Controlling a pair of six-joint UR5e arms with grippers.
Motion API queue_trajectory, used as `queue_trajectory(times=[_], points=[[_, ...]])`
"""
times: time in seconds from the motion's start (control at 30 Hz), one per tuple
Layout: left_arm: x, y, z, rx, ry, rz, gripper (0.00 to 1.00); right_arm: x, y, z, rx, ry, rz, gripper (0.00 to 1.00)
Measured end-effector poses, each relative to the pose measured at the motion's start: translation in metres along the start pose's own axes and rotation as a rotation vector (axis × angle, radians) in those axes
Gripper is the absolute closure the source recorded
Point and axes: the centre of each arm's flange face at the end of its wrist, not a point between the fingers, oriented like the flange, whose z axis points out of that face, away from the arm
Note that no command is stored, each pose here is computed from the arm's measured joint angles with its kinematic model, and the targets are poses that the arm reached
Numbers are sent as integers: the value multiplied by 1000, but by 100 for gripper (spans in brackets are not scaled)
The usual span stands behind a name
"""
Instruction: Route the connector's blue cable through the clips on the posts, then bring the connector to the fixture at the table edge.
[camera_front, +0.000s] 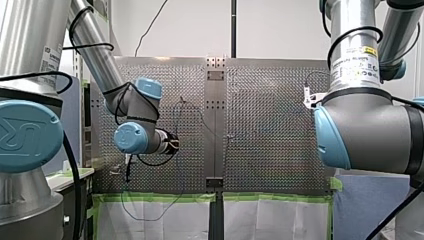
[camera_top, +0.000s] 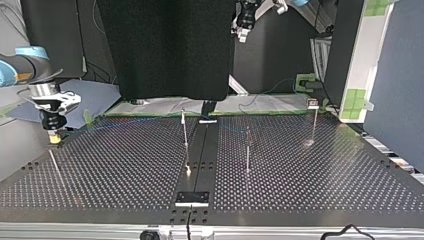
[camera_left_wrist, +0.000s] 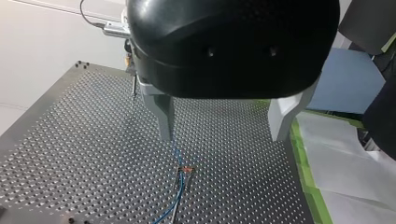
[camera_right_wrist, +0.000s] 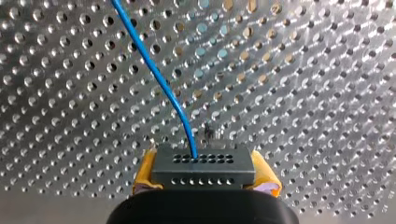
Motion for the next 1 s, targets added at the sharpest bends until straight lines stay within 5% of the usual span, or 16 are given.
queue_trajectory(times=[1.0], points=[[0, 0, -1, 0, 2, 2, 0, 4, 15, 2, -2, 15, 14, 100]])
